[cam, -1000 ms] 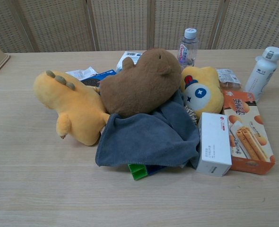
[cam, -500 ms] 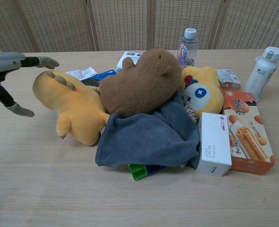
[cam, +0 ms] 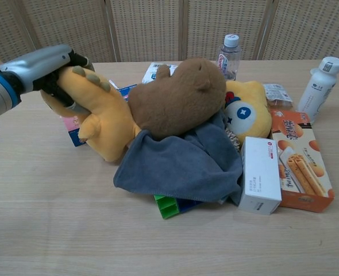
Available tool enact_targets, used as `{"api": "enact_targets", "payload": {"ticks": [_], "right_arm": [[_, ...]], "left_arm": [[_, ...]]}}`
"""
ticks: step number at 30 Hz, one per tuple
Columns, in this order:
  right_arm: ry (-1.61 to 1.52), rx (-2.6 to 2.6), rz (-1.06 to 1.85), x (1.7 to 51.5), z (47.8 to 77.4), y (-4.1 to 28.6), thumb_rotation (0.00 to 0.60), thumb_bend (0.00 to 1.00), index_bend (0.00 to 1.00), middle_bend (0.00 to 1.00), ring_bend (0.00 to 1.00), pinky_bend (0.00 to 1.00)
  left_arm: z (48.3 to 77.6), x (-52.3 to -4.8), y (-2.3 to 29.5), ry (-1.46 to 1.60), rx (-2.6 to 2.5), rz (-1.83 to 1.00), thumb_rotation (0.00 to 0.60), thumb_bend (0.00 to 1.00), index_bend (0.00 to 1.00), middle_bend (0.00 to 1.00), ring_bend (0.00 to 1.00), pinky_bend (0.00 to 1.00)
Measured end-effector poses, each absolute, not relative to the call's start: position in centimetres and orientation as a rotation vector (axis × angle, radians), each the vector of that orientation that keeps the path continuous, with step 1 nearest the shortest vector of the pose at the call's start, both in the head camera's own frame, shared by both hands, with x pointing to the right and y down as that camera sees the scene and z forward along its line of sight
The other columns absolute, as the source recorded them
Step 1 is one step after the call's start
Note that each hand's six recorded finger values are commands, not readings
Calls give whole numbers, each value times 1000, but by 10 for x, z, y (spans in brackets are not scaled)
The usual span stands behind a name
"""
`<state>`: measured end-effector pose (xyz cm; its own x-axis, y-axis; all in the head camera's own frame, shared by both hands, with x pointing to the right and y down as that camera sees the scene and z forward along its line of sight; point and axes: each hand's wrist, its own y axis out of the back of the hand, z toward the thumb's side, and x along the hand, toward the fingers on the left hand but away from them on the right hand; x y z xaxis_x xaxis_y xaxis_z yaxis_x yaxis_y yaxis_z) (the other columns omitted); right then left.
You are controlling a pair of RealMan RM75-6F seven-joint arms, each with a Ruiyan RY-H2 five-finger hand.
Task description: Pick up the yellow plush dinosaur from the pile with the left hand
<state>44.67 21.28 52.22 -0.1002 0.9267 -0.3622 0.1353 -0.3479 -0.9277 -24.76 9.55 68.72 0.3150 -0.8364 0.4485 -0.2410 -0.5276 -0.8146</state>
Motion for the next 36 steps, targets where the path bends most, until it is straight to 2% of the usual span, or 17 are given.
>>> {"api": "enact_targets", "payload": {"ticks": [4,7,17,20,26,36], "right_arm": [[-1196,-1521,1512,444,525,213,346,225,0,0,0,0],[-1206,-1529,1506,444,527,214,344,224,0,0,0,0],[-1249,-1533,1492,453,527,223,343,224,0,0,0,0],[-1262,-1532,1491,456,527,226,339,224,0,0,0,0],[-1279,-1532,1487,461,526,229,343,224,0,0,0,0],[-1269,-1531,1472,457,524,223,342,222,0,0,0,0]], "left_arm": [[666,-246,83,1095,-2021,-1112,600,325,859,842,976,941],[640,-247,70,1199,-2062,-1029,600,319,847,837,969,940],[510,-273,14,1601,-2043,-608,600,305,826,827,963,935],[483,-285,4,1713,-2005,-504,600,300,824,824,962,933],[456,-304,-3,1829,-1933,-406,600,292,819,821,960,932],[452,-311,-3,1852,-1892,-380,600,288,819,820,960,930]]}}
